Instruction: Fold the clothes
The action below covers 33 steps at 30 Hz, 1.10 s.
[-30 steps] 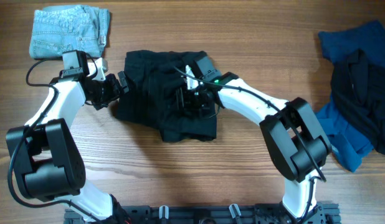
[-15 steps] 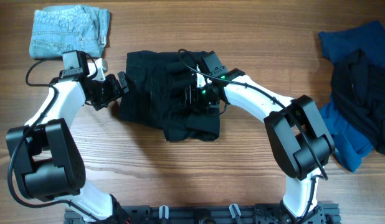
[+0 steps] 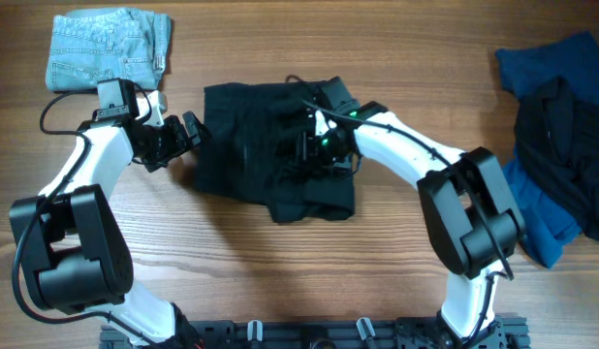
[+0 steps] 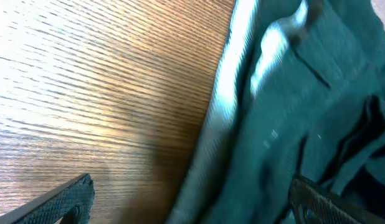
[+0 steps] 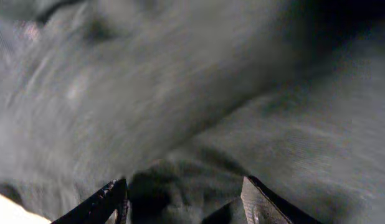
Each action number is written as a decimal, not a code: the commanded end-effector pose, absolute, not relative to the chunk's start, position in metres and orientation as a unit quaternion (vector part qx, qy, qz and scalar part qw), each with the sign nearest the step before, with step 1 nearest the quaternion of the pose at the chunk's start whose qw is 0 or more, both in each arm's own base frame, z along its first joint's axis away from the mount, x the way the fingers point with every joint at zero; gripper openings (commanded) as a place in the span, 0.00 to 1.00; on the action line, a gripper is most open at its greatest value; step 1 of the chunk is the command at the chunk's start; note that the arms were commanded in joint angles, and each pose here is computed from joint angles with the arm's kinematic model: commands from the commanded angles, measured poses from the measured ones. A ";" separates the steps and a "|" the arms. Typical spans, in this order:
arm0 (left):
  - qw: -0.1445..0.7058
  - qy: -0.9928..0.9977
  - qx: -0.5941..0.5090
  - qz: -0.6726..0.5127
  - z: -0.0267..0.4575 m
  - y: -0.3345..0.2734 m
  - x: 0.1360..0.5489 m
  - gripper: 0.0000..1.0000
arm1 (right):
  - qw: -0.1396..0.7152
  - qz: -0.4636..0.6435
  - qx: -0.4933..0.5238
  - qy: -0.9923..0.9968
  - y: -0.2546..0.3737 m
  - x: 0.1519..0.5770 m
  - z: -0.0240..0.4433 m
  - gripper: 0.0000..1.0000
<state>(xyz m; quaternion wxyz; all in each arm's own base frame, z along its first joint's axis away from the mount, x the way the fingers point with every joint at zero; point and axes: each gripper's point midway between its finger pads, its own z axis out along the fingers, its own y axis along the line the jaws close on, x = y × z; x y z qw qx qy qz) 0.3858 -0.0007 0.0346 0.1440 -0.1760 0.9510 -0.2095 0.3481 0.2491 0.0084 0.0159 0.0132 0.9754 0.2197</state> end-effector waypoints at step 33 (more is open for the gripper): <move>0.078 0.919 -0.111 -0.369 0.026 -0.079 0.344 1.00 | 0.128 0.182 0.006 0.975 0.174 0.369 0.099 0.62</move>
